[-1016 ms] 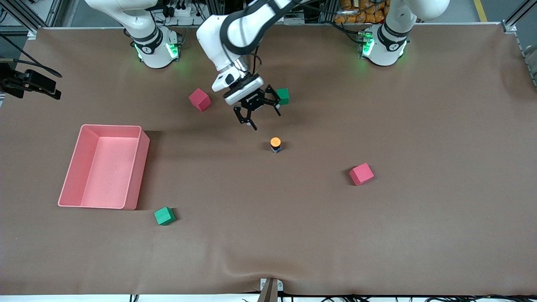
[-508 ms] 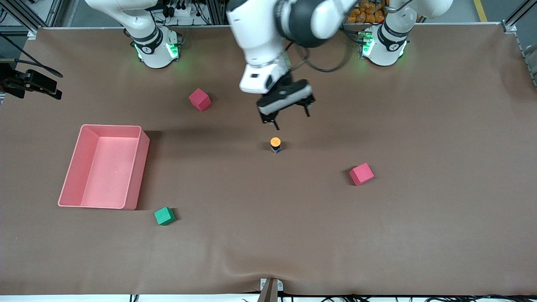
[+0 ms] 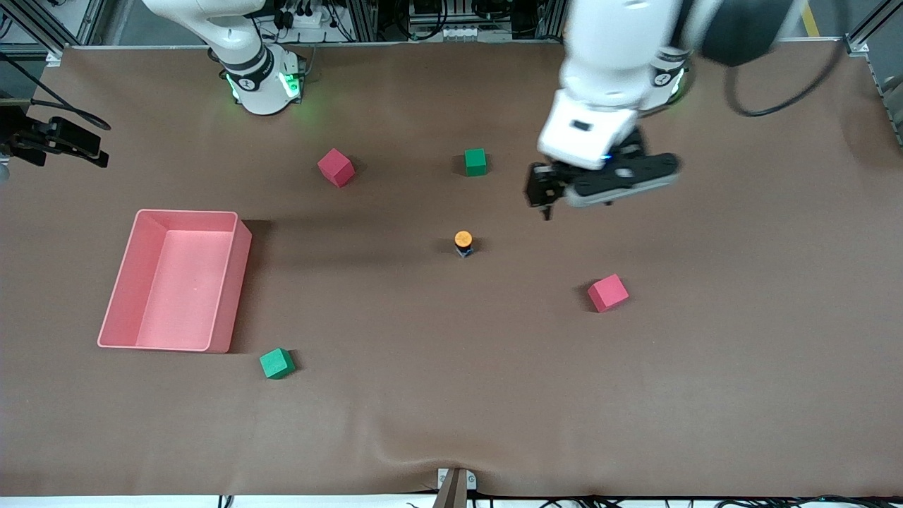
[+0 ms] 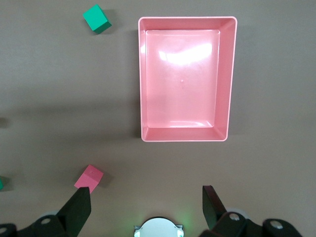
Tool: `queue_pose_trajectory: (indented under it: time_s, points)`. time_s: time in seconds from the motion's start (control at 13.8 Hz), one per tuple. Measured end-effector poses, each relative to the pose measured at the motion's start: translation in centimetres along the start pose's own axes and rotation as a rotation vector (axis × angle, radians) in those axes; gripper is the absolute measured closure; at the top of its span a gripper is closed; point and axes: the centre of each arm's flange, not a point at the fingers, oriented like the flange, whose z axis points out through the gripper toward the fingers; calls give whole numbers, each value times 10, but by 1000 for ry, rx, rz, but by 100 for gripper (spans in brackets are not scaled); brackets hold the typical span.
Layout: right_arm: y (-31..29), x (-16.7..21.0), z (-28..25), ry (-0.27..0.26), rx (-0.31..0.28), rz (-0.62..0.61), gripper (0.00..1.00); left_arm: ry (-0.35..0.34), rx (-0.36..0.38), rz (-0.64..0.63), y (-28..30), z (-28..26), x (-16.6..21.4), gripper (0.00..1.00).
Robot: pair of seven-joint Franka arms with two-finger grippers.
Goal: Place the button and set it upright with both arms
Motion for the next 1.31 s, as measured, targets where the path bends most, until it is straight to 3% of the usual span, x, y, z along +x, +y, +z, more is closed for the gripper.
queue_pose_trajectory:
  time_s: [0.22, 0.73, 1.31]
  points:
    - [-3, 0, 0, 0, -1, -5, 0, -63, -3, 25, -61, -21, 25, 0]
    - [-5, 2, 2, -5, -2, -10, 0, -114, -39, 121, -179, -57, 62, 0]
    - [-6, 3, 5, -10, -2, -10, 0, -129, -35, 132, -190, -52, 65, 0]
